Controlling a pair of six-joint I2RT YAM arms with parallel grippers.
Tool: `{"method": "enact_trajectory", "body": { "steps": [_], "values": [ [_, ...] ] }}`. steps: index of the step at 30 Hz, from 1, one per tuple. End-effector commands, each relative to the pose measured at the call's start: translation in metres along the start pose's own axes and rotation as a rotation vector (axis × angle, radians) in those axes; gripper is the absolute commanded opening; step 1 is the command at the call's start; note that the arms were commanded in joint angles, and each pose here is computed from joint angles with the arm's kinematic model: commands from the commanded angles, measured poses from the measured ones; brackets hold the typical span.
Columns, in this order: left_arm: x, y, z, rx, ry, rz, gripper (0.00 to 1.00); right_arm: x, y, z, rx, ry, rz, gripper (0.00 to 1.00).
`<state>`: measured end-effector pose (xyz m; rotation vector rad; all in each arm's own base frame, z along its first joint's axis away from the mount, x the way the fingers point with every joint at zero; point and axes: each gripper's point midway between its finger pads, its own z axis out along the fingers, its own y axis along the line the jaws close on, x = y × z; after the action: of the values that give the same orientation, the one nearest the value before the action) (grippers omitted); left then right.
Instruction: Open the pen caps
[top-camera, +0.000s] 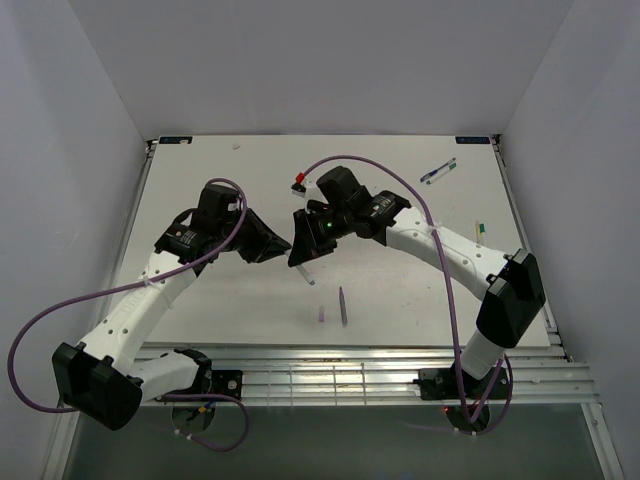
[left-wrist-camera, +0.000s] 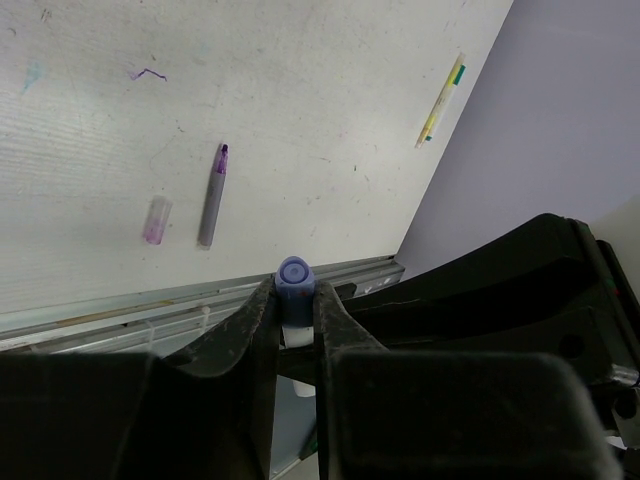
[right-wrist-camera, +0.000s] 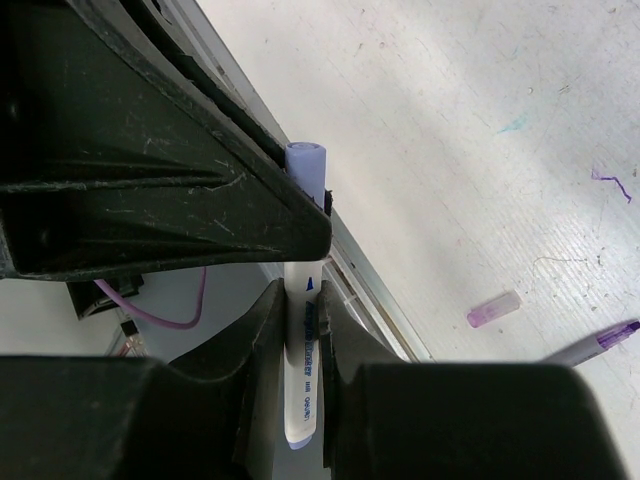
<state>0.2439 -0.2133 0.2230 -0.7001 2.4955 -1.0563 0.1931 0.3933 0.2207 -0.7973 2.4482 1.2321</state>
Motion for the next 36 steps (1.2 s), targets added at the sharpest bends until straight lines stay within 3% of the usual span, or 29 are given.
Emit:
{"method": "enact_trajectory", "body": {
  "steps": [1,3,7,10,14,17,19,23,26,29,36],
  "values": [
    [0.003,-0.012,-0.004,0.046,0.006,0.009,0.09,-0.012,0.016,-0.003,-0.054,-0.037,-0.032,0.08],
    [0.001,-0.01,-0.002,0.037,-0.002,0.008,0.0,-0.007,0.014,-0.003,-0.051,-0.026,-0.027,0.08],
    [-0.009,-0.009,0.002,0.01,-0.043,0.005,0.0,0.006,0.008,-0.01,-0.021,-0.016,-0.025,0.08],
    [-0.022,-0.005,0.007,-0.042,-0.077,-0.046,0.0,0.026,-0.012,-0.015,0.112,0.002,-0.058,0.08],
    [-0.045,-0.004,0.013,-0.068,-0.084,-0.144,0.0,0.042,-0.057,-0.032,0.441,-0.028,-0.155,0.08],
    [-0.056,-0.013,0.016,-0.063,-0.093,-0.147,0.0,0.046,-0.064,-0.043,0.492,-0.052,-0.164,0.08],
    [-0.059,-0.023,0.012,-0.015,-0.103,-0.124,0.0,0.046,-0.055,-0.043,0.43,-0.044,-0.168,0.08],
    [-0.062,-0.061,-0.006,0.28,-0.181,-0.023,0.0,0.05,0.027,-0.031,-0.106,-0.018,-0.106,0.08],
    [-0.053,-0.069,-0.018,0.398,-0.2,0.041,0.0,0.053,0.062,-0.036,-0.332,-0.006,-0.072,0.08],
    [-0.051,-0.07,-0.03,0.449,-0.255,0.098,0.0,0.046,0.079,-0.047,-0.45,0.035,-0.031,0.08],
    [-0.058,-0.073,-0.039,0.42,-0.308,0.145,0.0,0.017,0.101,-0.078,-0.668,-0.028,0.057,0.08]
  ]
}}
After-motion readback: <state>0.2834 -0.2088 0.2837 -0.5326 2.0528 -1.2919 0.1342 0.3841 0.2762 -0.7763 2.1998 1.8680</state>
